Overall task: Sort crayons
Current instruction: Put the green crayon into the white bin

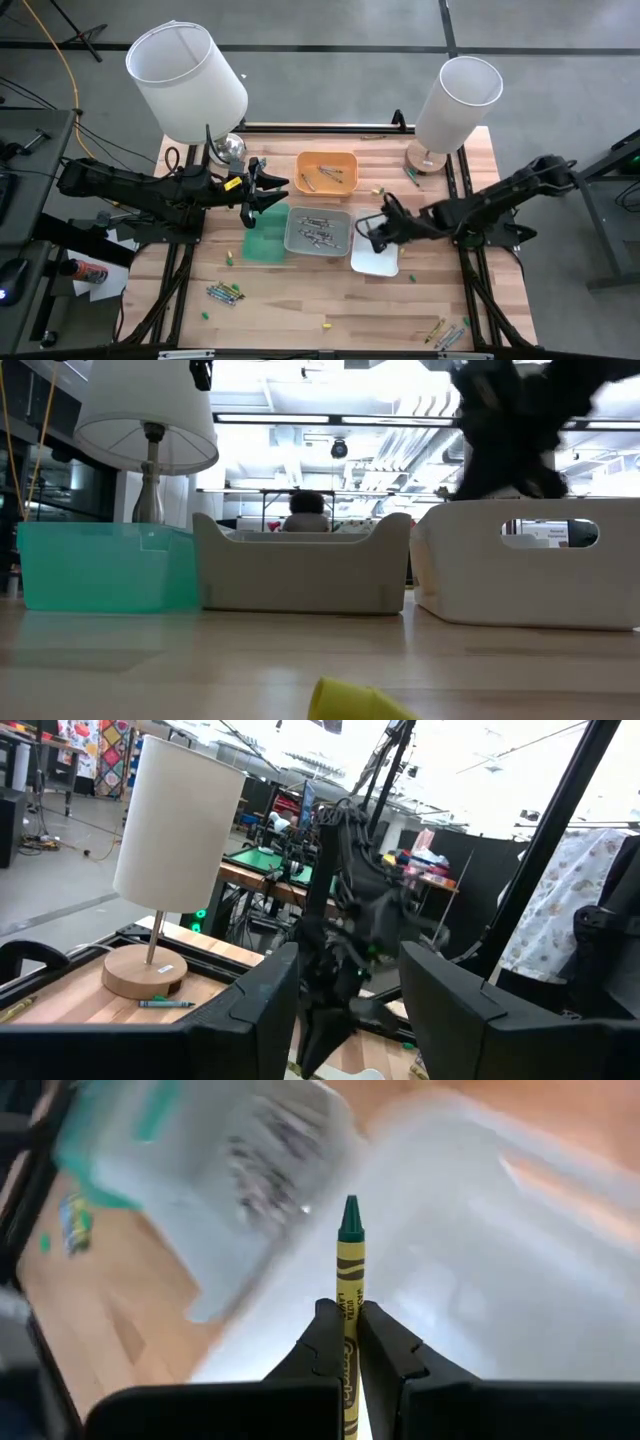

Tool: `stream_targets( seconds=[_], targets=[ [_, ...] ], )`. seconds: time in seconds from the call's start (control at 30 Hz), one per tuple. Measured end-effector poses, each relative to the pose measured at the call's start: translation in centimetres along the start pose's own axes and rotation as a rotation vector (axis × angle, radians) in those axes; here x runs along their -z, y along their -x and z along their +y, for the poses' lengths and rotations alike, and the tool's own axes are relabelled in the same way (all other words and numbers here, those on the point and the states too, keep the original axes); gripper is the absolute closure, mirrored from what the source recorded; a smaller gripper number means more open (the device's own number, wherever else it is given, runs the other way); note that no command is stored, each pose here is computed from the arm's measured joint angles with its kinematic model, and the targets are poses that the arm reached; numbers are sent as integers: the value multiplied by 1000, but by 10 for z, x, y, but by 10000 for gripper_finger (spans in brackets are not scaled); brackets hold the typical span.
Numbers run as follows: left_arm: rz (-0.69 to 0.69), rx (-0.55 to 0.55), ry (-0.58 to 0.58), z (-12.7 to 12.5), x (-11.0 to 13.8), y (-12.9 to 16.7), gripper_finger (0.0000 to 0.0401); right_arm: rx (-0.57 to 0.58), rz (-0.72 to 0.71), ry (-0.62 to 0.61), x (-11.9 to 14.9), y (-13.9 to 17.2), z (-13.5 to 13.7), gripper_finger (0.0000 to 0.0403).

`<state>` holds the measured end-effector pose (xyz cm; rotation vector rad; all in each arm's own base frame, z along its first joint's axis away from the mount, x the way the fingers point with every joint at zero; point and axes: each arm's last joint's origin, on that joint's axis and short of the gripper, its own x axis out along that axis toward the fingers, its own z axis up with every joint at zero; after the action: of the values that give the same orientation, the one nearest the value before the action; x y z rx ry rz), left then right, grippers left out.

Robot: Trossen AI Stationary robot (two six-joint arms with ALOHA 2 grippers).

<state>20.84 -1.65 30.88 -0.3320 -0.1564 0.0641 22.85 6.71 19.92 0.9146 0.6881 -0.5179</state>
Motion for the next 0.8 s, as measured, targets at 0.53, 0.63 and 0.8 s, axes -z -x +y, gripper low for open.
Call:
stream_targets(
  seconds=[0.53, 0.63, 0.8],
  targets=[
    [0, 0, 0, 0, 0, 0, 240, 21, 36, -433, 13, -7, -16, 402],
    [0, 0, 0, 0, 0, 0, 240, 21, 39, -468, 13, -7, -16, 393],
    [0, 0, 0, 0, 0, 0, 240, 21, 42, -472, 13, -6, -16, 327]
  ],
)
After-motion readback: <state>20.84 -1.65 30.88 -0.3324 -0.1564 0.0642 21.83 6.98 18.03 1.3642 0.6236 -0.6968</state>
